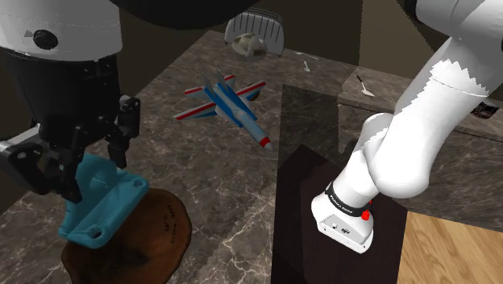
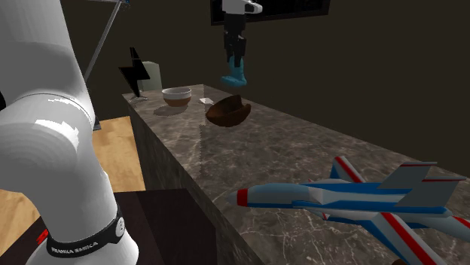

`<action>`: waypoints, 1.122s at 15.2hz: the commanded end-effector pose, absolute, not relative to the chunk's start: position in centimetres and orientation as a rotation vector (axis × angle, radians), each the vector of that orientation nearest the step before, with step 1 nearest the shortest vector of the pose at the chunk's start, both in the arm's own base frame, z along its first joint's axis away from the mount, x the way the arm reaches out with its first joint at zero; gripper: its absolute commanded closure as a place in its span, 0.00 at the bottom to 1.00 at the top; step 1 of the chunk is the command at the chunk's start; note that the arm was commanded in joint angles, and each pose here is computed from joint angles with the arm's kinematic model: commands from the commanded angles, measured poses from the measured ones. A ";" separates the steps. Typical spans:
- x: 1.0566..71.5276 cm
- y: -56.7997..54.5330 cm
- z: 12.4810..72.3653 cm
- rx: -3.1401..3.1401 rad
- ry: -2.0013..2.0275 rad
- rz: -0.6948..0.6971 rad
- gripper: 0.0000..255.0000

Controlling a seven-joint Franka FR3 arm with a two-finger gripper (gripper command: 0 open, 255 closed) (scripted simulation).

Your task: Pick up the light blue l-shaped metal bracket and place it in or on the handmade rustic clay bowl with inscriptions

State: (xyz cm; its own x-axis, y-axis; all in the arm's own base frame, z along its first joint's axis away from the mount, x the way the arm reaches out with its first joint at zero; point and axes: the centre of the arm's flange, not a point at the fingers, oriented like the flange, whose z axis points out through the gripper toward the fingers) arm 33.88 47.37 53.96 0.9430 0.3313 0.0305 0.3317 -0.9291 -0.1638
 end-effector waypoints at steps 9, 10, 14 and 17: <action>33.8 47.5 48.9 -2.931 -0.503 -0.004 1.00; 33.8 47.5 48.3 -2.931 -0.503 -0.004 1.00; 33.8 47.5 46.2 -2.931 -0.503 -0.004 1.00; 33.8 47.5 45.6 -2.931 -0.503 -0.004 1.00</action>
State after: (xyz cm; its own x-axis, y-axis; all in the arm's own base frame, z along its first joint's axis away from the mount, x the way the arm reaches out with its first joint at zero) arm 33.75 47.46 45.69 0.9432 0.3307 0.0310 0.3311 -0.9292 -0.1641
